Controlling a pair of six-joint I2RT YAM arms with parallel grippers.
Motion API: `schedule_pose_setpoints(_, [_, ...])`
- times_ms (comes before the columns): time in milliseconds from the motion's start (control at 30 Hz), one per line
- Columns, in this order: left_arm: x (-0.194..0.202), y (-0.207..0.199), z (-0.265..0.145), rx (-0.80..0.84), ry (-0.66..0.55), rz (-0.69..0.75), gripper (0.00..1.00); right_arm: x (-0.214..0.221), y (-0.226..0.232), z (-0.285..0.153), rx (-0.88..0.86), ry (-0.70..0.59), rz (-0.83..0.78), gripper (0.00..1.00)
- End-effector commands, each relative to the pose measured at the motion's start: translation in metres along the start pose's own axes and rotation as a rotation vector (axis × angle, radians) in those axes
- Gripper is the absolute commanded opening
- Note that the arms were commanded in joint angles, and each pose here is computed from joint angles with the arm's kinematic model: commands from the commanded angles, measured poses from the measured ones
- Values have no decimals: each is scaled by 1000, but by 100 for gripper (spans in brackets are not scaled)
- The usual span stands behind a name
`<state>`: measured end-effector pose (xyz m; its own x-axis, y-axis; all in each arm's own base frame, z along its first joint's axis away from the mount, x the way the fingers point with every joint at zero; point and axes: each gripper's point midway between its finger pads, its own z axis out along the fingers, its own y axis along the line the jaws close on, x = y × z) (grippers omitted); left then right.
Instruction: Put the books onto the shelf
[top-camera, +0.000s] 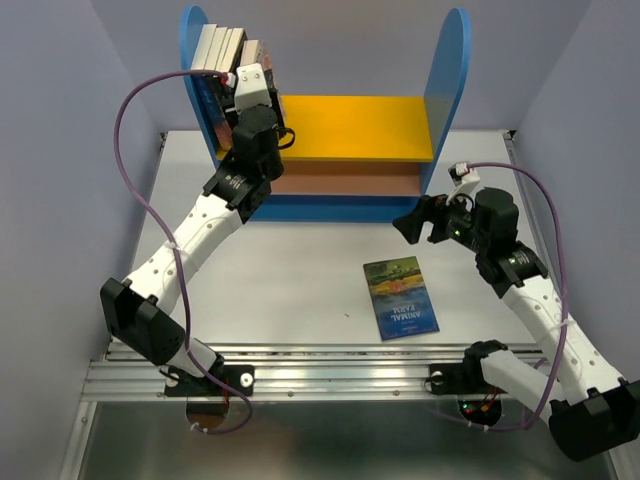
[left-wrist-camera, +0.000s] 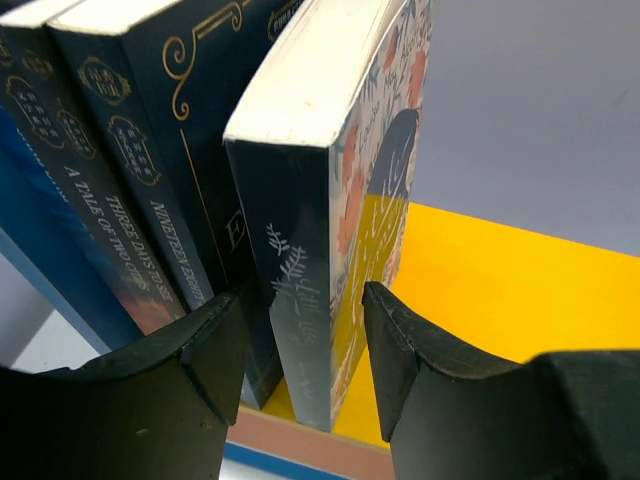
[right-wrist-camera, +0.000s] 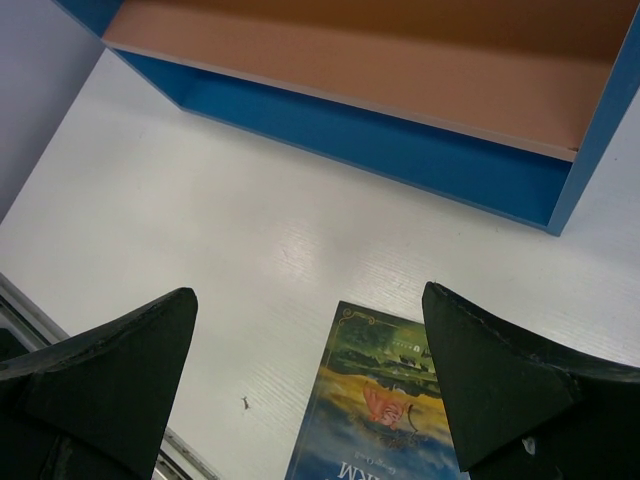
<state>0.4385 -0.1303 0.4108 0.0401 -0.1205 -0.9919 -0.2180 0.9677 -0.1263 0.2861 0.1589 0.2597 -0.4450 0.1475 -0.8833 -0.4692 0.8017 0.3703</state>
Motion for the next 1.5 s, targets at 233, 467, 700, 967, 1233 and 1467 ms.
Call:
schedule_pose_setpoints(233, [-52, 27, -36, -108, -47, -84, 84, -9, 9, 2, -39, -14, -15, 100])
schedule_pose_setpoints(467, [-58, 18, -55, -26, -39, -106, 99, -7, 8, 5, -35, -1, -3, 100])
schedule_pose_setpoints(700, [-72, 18, -104, 211, -42, -287, 99, 2, -9, 8, 61, 22, 51, 100])
schedule_pose_setpoints(967, [24, -22, -169, 648, 157, -404, 99, 49, -51, 4, 286, 133, 172, 100])
schedule_pose_setpoints(1233, [195, -61, -232, 870, 687, -503, 99, 137, -82, 2, 453, 347, 373, 100])
schedule_pose_setpoints(1467, [267, -80, -251, 909, 881, -471, 99, 180, -90, -12, 515, 400, 475, 100])
